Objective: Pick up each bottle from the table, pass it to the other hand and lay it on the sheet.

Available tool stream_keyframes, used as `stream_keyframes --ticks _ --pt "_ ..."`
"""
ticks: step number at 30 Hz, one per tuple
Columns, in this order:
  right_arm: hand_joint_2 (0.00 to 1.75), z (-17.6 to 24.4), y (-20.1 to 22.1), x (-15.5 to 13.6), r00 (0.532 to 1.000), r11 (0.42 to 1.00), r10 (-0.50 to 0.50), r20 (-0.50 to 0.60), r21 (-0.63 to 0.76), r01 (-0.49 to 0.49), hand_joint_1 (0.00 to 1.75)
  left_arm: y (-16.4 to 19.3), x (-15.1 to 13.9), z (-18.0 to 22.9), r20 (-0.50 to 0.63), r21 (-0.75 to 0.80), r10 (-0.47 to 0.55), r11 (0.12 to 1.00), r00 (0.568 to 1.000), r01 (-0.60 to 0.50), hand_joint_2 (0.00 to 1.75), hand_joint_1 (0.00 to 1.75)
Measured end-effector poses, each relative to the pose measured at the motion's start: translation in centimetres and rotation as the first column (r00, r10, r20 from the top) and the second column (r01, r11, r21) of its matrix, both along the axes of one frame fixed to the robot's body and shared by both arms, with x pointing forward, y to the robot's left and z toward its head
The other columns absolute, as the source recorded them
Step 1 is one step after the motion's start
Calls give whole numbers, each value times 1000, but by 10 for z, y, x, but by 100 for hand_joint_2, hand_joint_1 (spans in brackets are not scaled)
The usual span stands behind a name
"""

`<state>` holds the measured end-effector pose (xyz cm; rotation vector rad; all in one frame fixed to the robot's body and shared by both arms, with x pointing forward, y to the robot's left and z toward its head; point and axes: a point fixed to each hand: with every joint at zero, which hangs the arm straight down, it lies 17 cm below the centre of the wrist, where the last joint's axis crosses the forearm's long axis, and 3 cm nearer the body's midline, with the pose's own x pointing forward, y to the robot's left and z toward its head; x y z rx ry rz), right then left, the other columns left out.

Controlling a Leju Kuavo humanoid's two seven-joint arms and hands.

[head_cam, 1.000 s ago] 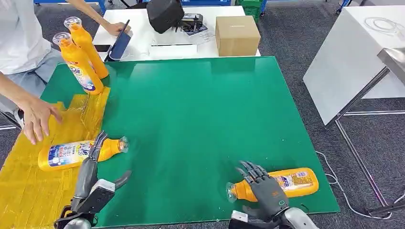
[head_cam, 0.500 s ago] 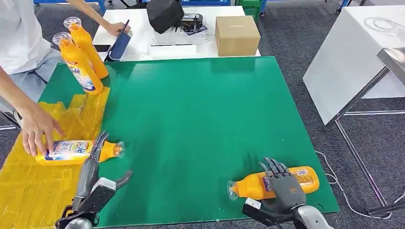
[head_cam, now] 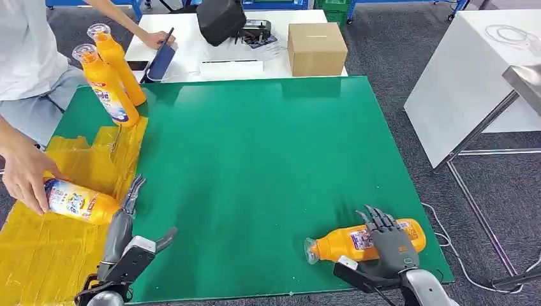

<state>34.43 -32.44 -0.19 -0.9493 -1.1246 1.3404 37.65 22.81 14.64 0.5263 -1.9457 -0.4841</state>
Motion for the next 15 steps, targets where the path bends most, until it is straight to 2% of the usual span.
stream_keyframes --ticks 15 --pt "175 -7 -32 -1 996 994 -71 -48 -81 67 0 -6 1 -3 -22 -5 -23 1000 999 23 175 0"
